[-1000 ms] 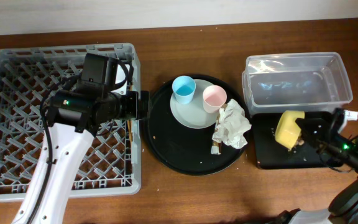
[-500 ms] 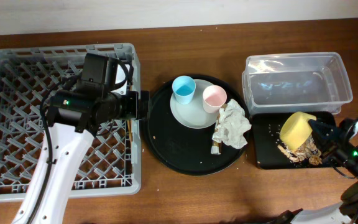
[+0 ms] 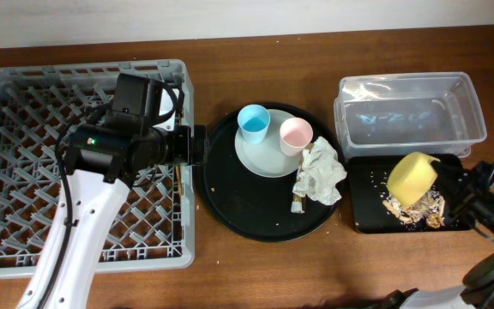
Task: Sort waste into correct bins and load items into the dishwasher rack
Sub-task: 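Tip the yellow bowl to dump food scraps onto the black tray, then carry the yellow bowl back and set it on the round tray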
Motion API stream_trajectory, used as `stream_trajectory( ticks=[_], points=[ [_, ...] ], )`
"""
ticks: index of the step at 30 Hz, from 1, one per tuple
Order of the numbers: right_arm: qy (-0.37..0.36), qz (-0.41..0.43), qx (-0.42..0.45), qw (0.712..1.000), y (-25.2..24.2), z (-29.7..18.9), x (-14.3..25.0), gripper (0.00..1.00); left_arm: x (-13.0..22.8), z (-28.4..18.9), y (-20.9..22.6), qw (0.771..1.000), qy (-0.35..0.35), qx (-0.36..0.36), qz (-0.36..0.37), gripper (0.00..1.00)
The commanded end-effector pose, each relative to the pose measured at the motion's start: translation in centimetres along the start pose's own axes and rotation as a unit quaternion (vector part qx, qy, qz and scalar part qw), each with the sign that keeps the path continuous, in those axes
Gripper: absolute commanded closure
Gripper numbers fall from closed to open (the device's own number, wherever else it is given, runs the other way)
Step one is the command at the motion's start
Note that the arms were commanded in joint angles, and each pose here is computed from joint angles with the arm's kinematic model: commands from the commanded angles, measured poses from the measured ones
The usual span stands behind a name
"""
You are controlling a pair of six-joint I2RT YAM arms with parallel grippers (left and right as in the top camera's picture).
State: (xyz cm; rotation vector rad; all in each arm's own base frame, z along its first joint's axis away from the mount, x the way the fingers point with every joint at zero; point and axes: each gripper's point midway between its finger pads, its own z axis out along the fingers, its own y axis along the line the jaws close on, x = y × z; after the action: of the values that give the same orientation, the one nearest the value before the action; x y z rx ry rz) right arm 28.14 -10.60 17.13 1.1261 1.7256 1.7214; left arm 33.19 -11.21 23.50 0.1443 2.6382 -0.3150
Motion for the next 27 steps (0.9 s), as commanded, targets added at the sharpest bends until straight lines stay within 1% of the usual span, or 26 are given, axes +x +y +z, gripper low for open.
stream_trajectory(
  ticks=[1, 4, 7, 10, 12, 14, 15, 16, 18, 20, 22, 24, 27],
  points=[
    [-0.004, -0.093, 0.068, 0.993, 1.8, -0.8, 0.2, 0.95, -0.4, -0.3, -0.2, 1.000, -0.006, 0.005, 0.003, 0.01],
    [-0.012, -0.133, 0.155, 0.979, 3.7, -1.3, 0.0, 0.96, -0.4, -0.3, -0.2, 1.000, -0.006, 0.004, 0.003, 0.01],
    [0.008, -0.211, 0.217, 0.953, 6.7, -0.2, 1.8, 0.96, -0.4, -0.3, -0.2, 1.000, -0.006, 0.005, 0.003, 0.01],
    [0.049, -0.291, 0.281, 0.913, 7.6, 2.3, 4.2, 0.96, -0.4, -0.3, -0.2, 1.000, -0.006, 0.005, 0.003, 0.01],
    [0.104, -0.337, 0.343, 0.871, 6.6, 5.1, 7.7, 0.96, -0.4, -0.3, -0.2, 1.000, -0.006, 0.004, 0.003, 0.01],
    [0.179, -0.374, 0.358, 0.836, 5.3, 7.7, 11.8, 0.95, -0.4, -0.3, -0.2, 1.000, -0.006, 0.004, 0.003, 0.01],
    [0.231, -0.395, 0.361, 0.813, 4.3, 9.4, 14.9, 0.95, -0.4, -0.3, -0.2, 1.000, -0.006, 0.005, 0.003, 0.01],
    [0.259, -0.405, 0.369, 0.795, 3.6, 10.4, 17.0, 0.96, -0.4, -0.3, -0.2, 1.000, -0.006, 0.004, 0.003, 0.01],
    [0.284, -0.419, 0.402, 0.763, 2.0, 11.6, 19.7, 0.96, -0.4, -0.3, -0.2, 1.000, -0.006, 0.004, 0.003, 0.01],
    [0.288, -0.444, 0.453, 0.718, -0.1, 12.7, 22.3, 0.95, -0.4, -0.3, -0.2, 1.000, -0.006, 0.004, 0.003, 0.01],
    [0.301, -0.478, 0.457, 0.687, -1.6, 14.3, 25.2, 0.95, -0.4, -0.3, -0.2, 1.000, -0.006, 0.005, 0.003, 0.01],
    [0.317, -0.508, 0.449, 0.663, -3.3, 16.2, 28.2, 0.94, -0.4, -0.3, -0.2, 1.000, -0.006, 0.005, 0.003, 0.01],
    [0.332, -0.536, 0.458, 0.627, -6.4, 18.2, 30.6, 0.92, -0.4, -0.3, -0.2, 1.000, -0.006, 0.004, 0.003, 0.01]
  ],
)
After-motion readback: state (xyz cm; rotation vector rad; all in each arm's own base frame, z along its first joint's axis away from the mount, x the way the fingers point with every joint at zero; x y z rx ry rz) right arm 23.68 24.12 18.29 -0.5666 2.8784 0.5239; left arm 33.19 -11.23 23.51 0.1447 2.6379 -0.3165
